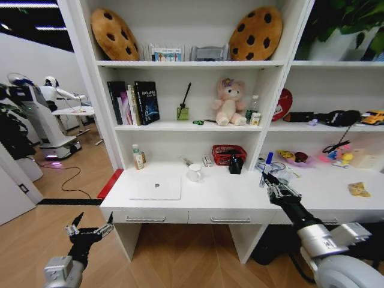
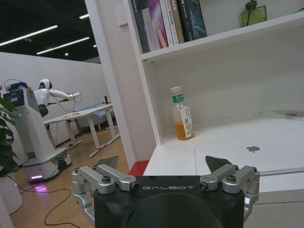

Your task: Organize the objects on the table.

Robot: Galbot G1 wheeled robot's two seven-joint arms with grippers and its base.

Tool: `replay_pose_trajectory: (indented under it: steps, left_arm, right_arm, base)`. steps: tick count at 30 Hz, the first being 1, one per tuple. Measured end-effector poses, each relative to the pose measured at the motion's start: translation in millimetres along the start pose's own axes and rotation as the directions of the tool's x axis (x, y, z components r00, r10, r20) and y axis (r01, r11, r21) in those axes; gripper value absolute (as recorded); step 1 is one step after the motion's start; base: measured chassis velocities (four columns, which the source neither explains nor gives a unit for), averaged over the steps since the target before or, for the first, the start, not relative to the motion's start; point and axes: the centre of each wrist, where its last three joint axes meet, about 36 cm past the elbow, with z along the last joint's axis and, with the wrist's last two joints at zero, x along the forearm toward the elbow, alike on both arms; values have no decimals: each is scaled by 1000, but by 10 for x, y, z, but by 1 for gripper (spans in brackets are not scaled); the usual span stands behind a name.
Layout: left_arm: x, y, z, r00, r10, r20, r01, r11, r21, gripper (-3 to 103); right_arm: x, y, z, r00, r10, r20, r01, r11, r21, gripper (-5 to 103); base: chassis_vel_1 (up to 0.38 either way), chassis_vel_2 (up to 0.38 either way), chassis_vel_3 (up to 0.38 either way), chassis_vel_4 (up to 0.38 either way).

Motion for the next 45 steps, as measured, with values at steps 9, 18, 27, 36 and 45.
replay_pose_trajectory:
  steps: [9, 18, 27, 36, 45]
  left_arm:
    - [0, 0, 0, 1000, 0, 0, 0, 1000, 0, 100]
    - [0, 0, 0, 1000, 0, 0, 0, 1000, 0, 100]
    - [0, 0, 0, 1000, 0, 0, 0, 1000, 0, 100]
    - [0, 0, 0, 1000, 0, 0, 0, 1000, 0, 100]
    - [0, 0, 0, 1000, 0, 0, 0, 1000, 0, 100]
  right_arm:
    - [-3, 8, 5, 1000, -3, 5, 3, 1000, 3, 10]
    - [2, 26, 27, 1000, -8, 2, 8, 1000, 5, 10]
    - [-4, 34, 30, 1000, -14, -7, 14, 1000, -2, 10]
    - [-14, 34, 22, 1000, -18, -7, 18, 1000, -1, 10]
    - [-1, 37, 37, 1000, -14, 13, 14, 1000, -1, 10]
  base:
    - [0, 0, 0, 0]
    - [0, 0, 0, 0]
    - [0, 0, 0, 0]
    - [-103, -106, 123, 113]
    - [-115, -142, 144, 126]
